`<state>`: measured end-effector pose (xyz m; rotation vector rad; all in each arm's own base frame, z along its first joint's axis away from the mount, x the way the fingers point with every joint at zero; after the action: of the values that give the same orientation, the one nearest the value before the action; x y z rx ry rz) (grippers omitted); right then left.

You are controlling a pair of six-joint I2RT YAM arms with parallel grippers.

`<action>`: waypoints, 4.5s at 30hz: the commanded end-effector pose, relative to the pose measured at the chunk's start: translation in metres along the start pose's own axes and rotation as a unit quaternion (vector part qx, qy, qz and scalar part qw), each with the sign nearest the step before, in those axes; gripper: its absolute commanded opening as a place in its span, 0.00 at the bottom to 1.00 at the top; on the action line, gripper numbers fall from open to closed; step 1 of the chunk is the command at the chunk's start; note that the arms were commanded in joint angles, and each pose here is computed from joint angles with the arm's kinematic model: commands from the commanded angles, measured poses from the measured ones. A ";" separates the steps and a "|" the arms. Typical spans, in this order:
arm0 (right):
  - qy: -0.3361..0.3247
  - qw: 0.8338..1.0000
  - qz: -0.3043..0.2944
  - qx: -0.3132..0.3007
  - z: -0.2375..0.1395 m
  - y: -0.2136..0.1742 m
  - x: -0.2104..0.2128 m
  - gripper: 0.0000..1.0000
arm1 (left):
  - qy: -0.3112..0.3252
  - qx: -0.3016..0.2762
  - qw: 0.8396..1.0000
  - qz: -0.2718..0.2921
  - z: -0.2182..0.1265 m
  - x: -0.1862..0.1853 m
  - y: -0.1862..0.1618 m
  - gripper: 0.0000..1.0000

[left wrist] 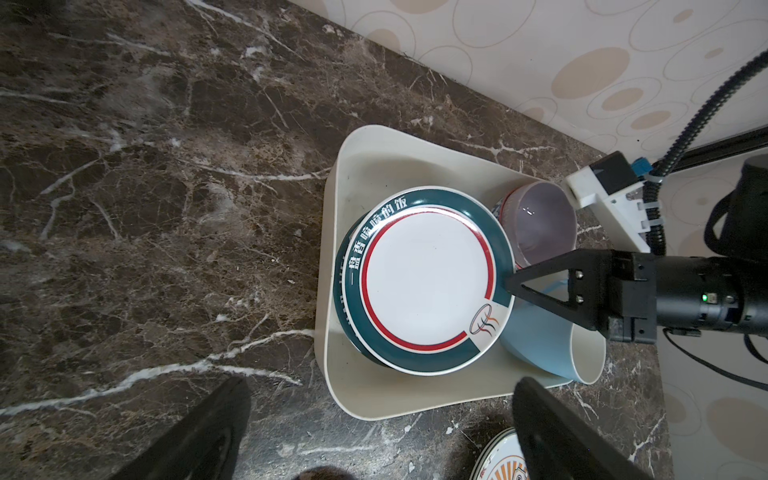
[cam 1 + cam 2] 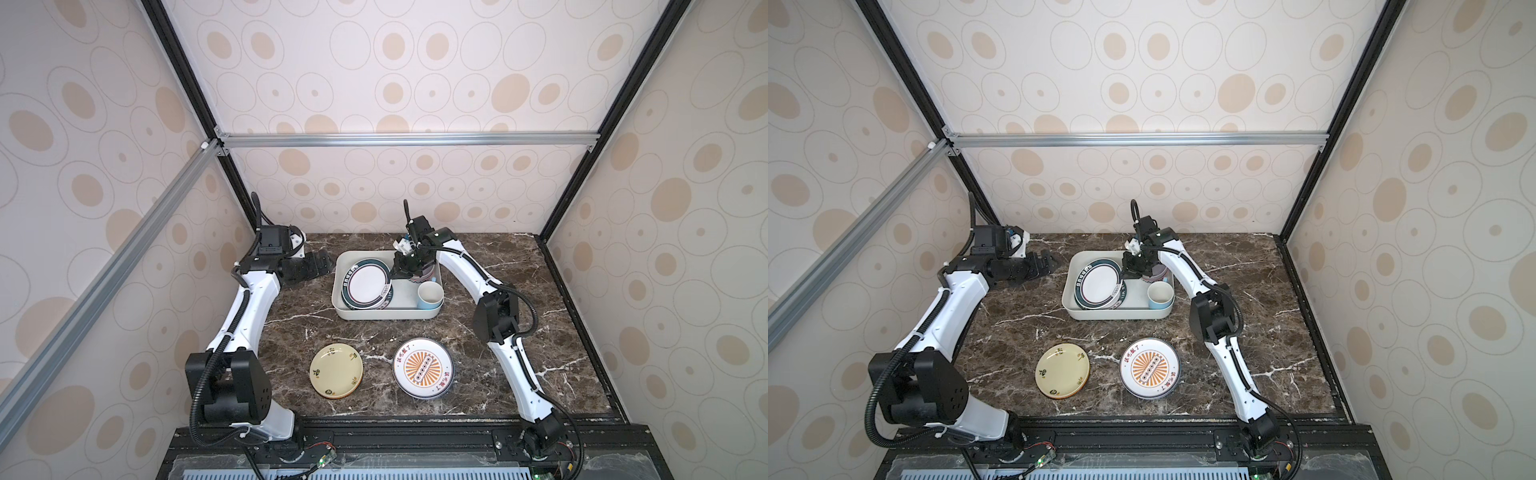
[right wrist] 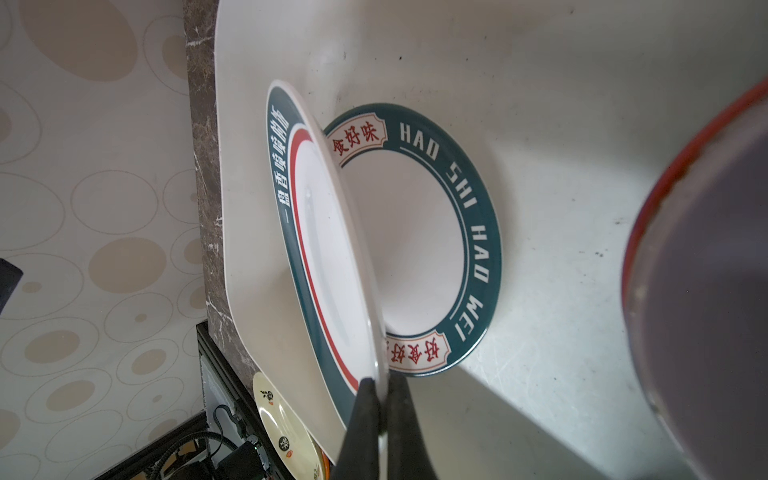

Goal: Place the mixed dishes into the plastic bin
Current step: 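Lower the red-ringed plate into the bin onto the green-rimmed plate with the right gripper, then open the right gripper and move both grippers to the sunburst plate stack, then grip the sunburst plate stack edges with both grippers and tilt the top plate up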

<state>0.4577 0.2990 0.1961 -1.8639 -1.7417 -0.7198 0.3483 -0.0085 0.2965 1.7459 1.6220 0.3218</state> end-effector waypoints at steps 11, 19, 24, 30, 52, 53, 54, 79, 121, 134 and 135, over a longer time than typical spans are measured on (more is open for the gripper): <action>-0.009 1.000 -0.010 0.016 0.021 0.001 -0.010 0.00 | 0.010 -0.011 1.000 0.010 -0.010 0.001 -0.001 0.99; -0.017 1.000 -0.015 0.018 0.023 0.001 -0.014 0.01 | 0.011 -0.009 1.000 0.007 -0.007 0.003 0.000 0.99; -0.019 1.000 -0.017 0.018 0.024 0.002 -0.016 0.04 | 0.009 -0.006 1.000 0.006 -0.004 0.004 0.000 0.99; -0.025 0.999 -0.021 0.018 0.023 0.001 -0.016 0.20 | 0.008 -0.004 1.000 0.005 -0.002 0.005 0.001 0.99; -0.062 0.989 -0.125 -0.049 -0.062 -0.025 0.030 0.44 | 0.011 -0.013 1.000 0.005 -0.006 0.003 0.003 0.99; -0.075 0.986 -0.135 -0.060 -0.072 -0.029 0.034 0.44 | 0.023 -0.013 1.000 0.007 -0.008 0.002 0.003 0.99; -0.086 0.983 -0.148 -0.070 -0.083 -0.034 0.038 0.44 | 0.029 -0.014 0.999 0.012 -0.010 0.001 0.002 0.99; -0.152 0.986 -0.059 -0.043 -0.144 -0.212 -0.073 0.50 | -0.053 0.078 0.993 0.071 0.010 -0.137 -0.157 0.95; -0.190 0.981 0.014 -0.028 -0.129 -0.268 -0.143 0.48 | -0.028 0.187 0.972 0.142 0.085 -0.185 -0.245 0.20; -0.197 0.980 0.038 -0.005 -0.114 -0.259 -0.159 0.48 | -0.037 0.205 0.965 0.158 0.103 -0.195 -0.238 0.02; -0.197 0.980 0.040 -0.002 -0.112 -0.259 -0.160 0.48 | -0.038 0.205 0.965 0.158 0.104 -0.196 -0.238 0.01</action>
<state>0.1857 0.1243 0.1773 -2.1878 -1.8917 -0.3595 0.1934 -0.2394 0.1282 2.2722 1.4240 0.0634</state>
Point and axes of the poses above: each gripper's point midway between its finger pads, its own z axis out along the fingers, its own x axis along the line the jaws close on, y = z × x, the point moved 10 cm from there along -z, back along the fingers, and after that the axes turned 15 degrees about z, right-handed, at the moved point
